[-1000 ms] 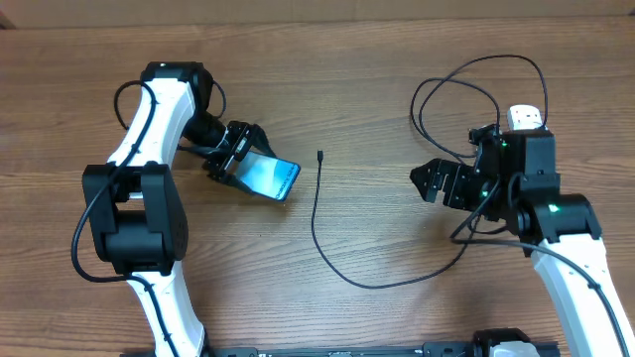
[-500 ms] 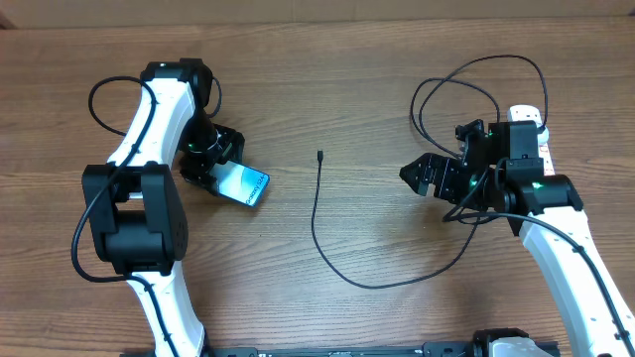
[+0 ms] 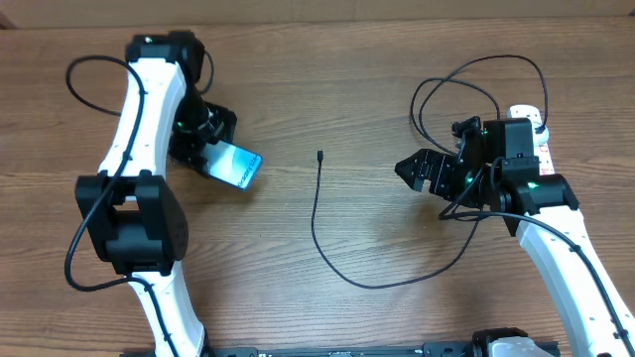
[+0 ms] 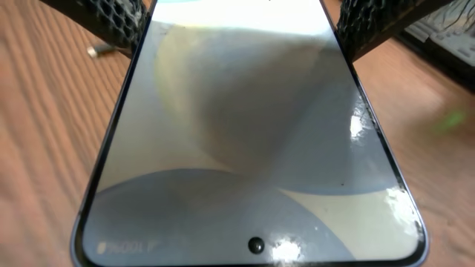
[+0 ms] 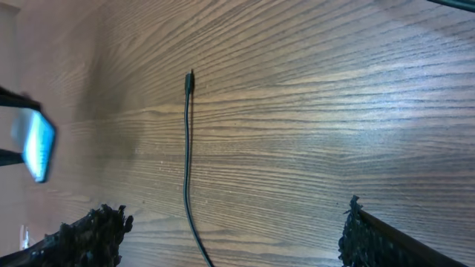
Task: Plug charger to phone and switch on socket
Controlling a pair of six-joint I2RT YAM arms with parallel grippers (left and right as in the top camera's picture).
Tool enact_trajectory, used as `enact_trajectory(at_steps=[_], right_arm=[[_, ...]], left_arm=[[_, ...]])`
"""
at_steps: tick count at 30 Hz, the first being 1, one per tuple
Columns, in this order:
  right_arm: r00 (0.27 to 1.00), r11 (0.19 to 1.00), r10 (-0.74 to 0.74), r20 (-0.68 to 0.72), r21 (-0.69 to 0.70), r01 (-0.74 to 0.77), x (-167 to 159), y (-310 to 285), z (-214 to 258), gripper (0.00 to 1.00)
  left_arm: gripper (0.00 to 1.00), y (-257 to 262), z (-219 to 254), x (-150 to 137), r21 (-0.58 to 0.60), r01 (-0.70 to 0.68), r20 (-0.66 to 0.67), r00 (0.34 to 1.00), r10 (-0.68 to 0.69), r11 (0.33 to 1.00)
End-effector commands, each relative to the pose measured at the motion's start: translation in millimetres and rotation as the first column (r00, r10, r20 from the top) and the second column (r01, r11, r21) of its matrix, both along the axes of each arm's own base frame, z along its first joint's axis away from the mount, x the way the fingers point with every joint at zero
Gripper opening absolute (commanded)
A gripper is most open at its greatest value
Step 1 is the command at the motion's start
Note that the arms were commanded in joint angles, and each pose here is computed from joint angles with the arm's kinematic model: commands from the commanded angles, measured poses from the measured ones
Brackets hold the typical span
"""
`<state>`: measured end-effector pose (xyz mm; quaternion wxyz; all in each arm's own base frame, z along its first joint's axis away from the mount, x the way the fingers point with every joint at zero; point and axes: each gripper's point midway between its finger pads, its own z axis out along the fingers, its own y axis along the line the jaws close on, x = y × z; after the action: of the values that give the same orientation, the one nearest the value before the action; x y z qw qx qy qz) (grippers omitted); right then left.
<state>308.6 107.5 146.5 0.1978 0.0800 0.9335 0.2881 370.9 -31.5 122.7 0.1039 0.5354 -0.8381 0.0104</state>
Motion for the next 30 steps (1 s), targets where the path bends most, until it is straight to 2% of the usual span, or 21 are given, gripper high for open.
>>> enact_trajectory(at_steps=[1,4,6,9,15,21,27,30], right_arm=[[1.0,1.0,-0.007,0.026,0.015,0.006,6.4,2.8,10.4,0.96],[0.999,1.0,-0.008,0.033,0.017,0.007,7.9,2.9,11.4,0.96],[0.999,1.0,-0.01,0.038,0.019,0.01,9.5,3.1,12.1,0.96],[0.999,0.999,-0.028,0.031,0.03,0.027,12.1,3.4,11.5,0.95],[0.999,0.997,-0.05,0.002,0.058,0.05,21.0,12.6,3.4,0.9],[0.998,0.996,-0.06,-0.019,0.059,0.061,32.3,28.1,-6.7,0.84],[0.999,0.998,0.018,-0.043,0.057,-0.016,52.4,65.1,-5.4,0.79],[0.998,0.99,0.052,-0.02,0.129,-0.049,59.5,87.7,9.5,0.79]], left_arm=[[0.51,4.9,32.6,11.6,0.008,-0.01,0.076,0.997,0.009,1.0],[0.5,3.6,54.2,20.3,-0.001,0.005,0.141,0.99,-0.005,1.0],[0.44,-4.1,71.2,29.3,-0.044,0.021,0.206,0.978,-0.012,0.999],[0.45,-15.2,81.3,32.6,-0.11,0.026,0.235,0.972,0.001,0.994],[0.51,-17.1,82.2,32.8,-0.123,0.002,0.231,0.973,0.027,0.992],[0.51,-14.3,82.9,40.2,-0.13,-0.056,0.245,0.965,0.087,0.99],[0.53,-14.4,83.0,41.4,-0.131,-0.064,0.248,0.964,0.095,0.989],[0.53,-15.5,82.9,39.1,-0.134,-0.064,0.239,0.966,0.095,0.989]])
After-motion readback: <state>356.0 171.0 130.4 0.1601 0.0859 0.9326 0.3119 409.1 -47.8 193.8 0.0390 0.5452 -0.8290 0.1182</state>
